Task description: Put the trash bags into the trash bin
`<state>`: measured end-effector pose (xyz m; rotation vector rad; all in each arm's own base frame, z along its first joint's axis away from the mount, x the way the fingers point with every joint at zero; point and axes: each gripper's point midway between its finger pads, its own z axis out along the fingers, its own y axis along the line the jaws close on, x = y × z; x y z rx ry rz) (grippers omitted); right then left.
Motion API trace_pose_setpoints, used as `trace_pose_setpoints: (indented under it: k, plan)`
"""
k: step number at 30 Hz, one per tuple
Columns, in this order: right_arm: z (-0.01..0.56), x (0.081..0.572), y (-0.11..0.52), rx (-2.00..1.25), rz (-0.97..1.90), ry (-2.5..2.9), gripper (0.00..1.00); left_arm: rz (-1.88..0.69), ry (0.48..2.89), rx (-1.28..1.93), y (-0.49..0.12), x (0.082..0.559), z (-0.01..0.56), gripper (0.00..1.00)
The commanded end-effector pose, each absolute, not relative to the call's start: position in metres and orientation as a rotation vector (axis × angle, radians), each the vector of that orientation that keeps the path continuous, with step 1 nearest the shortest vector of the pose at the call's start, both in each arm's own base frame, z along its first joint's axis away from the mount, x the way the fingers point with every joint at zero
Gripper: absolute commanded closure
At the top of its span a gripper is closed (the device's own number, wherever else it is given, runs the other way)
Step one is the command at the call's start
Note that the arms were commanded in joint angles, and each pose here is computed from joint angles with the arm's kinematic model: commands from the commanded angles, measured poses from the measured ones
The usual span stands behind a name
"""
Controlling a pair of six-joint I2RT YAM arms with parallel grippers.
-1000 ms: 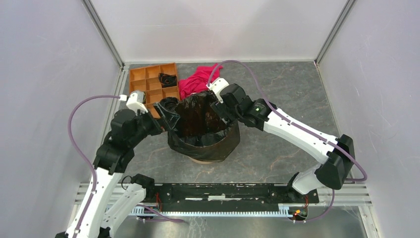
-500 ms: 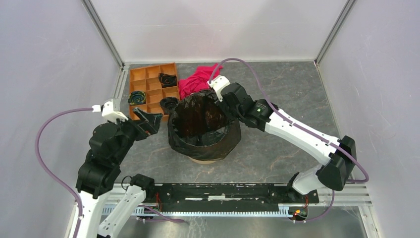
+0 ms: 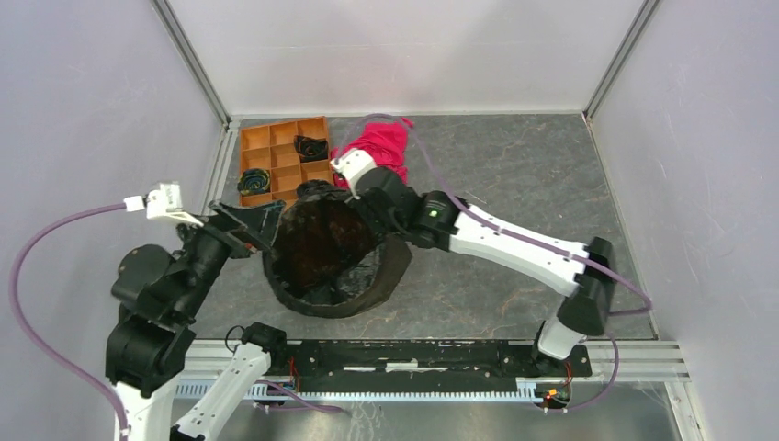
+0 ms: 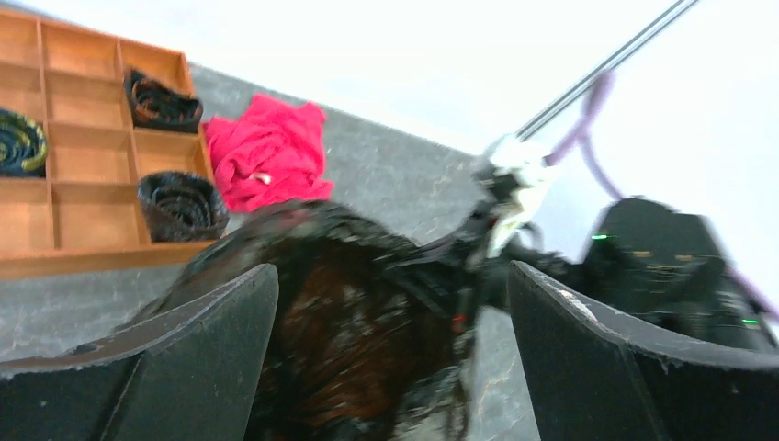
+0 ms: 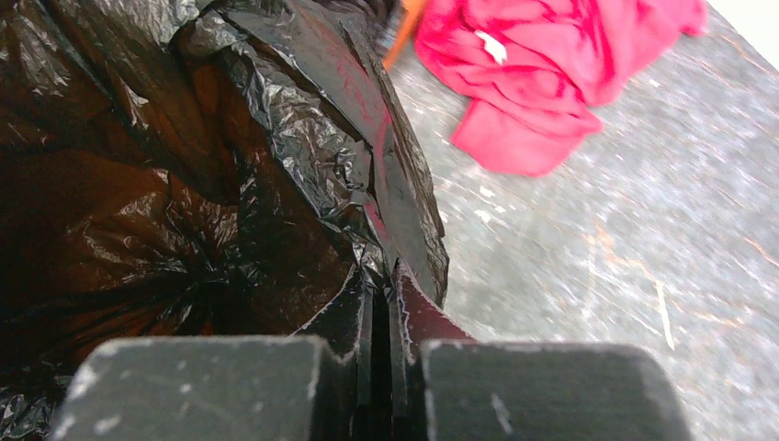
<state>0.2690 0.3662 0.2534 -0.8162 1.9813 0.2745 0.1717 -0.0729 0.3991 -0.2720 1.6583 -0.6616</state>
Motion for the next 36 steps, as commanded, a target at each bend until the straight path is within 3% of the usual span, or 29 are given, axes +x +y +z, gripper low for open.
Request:
trace_pose_setpoints:
  k: [1, 9, 14, 17, 24, 26, 36]
  plan:
    - [0.285, 0.273, 0.428, -0.730, 0.428, 1.926, 1.00, -0.681, 1.537, -0.217, -0.069, 0.155, 0.443, 0.00]
    - [0.285, 0.273, 0.486, -0.742, 0.476, 1.914, 0.99, -0.669, 1.510, -0.218, -0.063, 0.147, 0.449, 0.00]
    - [0.295, 0.273, 0.491, -0.760, 0.487, 1.890, 0.63, -0.658, 1.493, -0.213, -0.061, 0.147, 0.457, 0.00]
    - [0.316, 0.272, 0.484, -0.750, 0.498, 1.863, 0.51, -0.653, 1.490, -0.201, -0.062, 0.150, 0.462, 0.00]
    - [0.390, 0.264, 0.434, -0.716, 0.539, 1.757, 0.10, -0.633, 1.489, -0.185, -0.064, 0.157, 0.467, 0.00]
    - [0.411, 0.257, 0.412, -0.699, 0.539, 1.717, 0.02, -0.627, 1.490, -0.182, -0.064, 0.159, 0.467, 0.00]
    - [0.431, 0.213, 0.244, -0.545, 0.412, 1.545, 0.02, -0.690, 1.385, -0.159, -0.077, 0.180, 0.497, 0.00]
